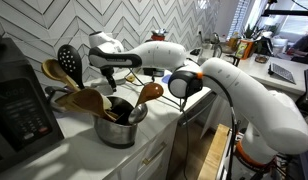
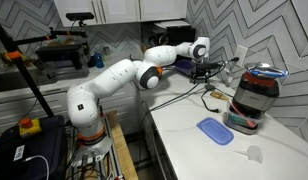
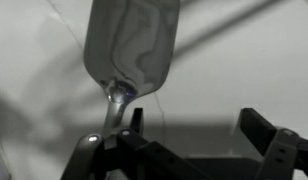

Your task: Pick up the silver spatula from the kitchen counter and put it in the utensil holder

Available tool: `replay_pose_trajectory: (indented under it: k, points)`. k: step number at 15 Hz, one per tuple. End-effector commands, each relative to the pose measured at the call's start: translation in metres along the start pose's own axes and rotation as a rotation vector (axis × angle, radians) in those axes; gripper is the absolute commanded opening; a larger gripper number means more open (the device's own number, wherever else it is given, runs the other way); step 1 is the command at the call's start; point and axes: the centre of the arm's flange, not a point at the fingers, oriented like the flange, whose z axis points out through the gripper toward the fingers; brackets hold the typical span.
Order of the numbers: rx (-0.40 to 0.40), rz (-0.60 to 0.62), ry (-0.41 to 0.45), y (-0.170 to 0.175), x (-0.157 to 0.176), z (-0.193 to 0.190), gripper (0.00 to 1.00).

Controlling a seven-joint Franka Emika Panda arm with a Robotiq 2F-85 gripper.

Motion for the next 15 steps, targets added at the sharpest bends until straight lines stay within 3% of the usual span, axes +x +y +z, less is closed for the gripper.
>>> replay_pose_trajectory:
  k: [1,3,6,8,10,15]
  points:
    - [0.149,0.004,0.079,0.056,0.031,-0.007,1.00]
    - [0.121,0.016,0.096,0.049,0.029,-0.014,1.00]
    - [-0.021,0.057,0.079,0.057,0.027,-0.026,1.00]
    - [-0.073,0.049,0.043,0.070,0.030,-0.031,1.00]
    - [-0.115,0.026,-0.059,0.073,0.033,-0.032,1.00]
    - [-0.130,-0.014,-0.311,0.061,0.042,-0.030,1.00]
